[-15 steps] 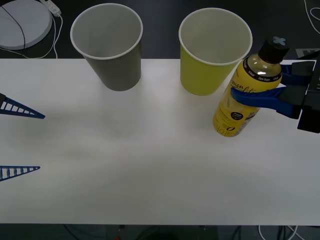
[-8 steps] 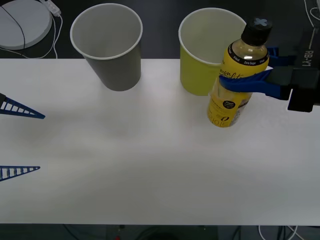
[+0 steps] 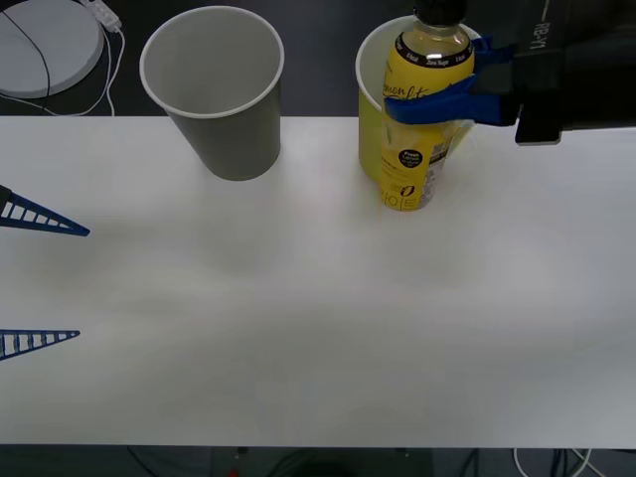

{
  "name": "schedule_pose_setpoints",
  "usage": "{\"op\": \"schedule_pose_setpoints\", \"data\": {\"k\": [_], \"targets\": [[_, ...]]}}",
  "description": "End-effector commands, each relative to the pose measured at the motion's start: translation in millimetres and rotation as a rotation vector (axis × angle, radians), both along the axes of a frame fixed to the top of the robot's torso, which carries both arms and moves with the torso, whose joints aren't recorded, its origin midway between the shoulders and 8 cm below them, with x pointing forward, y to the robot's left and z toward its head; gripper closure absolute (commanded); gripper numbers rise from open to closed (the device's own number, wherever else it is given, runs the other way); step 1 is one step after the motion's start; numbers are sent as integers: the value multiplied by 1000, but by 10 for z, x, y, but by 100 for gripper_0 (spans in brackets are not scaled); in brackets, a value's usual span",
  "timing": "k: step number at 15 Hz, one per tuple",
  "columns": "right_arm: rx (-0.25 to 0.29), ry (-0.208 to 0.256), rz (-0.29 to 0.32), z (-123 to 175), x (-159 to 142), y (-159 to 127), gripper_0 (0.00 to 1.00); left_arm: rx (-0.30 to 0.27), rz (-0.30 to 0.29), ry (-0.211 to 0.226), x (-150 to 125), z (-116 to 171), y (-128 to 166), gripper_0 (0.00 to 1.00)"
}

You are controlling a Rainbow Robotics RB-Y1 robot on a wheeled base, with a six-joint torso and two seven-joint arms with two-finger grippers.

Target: Put the can into the green bin and the plastic bottle into the gray bin

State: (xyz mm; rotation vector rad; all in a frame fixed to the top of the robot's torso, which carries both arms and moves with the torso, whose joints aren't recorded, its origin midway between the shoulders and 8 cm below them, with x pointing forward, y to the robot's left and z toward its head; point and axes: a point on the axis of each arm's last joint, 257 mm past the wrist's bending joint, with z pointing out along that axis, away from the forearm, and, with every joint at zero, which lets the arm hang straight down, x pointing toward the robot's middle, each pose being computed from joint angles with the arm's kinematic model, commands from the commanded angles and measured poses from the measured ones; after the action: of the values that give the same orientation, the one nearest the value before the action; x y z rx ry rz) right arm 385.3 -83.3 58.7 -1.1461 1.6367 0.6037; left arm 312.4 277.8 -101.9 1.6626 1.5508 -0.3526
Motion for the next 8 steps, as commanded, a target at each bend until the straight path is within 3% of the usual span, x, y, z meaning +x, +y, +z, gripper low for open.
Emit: {"op": "schedule_pose_setpoints", "data": {"k": [1,8], "targets": [[-12,2,22,71,140,154,100,0,0,0,0,0,0,0],[-35,-11,57,255,513,606,100,0,0,0,0,0,0,0]]}}
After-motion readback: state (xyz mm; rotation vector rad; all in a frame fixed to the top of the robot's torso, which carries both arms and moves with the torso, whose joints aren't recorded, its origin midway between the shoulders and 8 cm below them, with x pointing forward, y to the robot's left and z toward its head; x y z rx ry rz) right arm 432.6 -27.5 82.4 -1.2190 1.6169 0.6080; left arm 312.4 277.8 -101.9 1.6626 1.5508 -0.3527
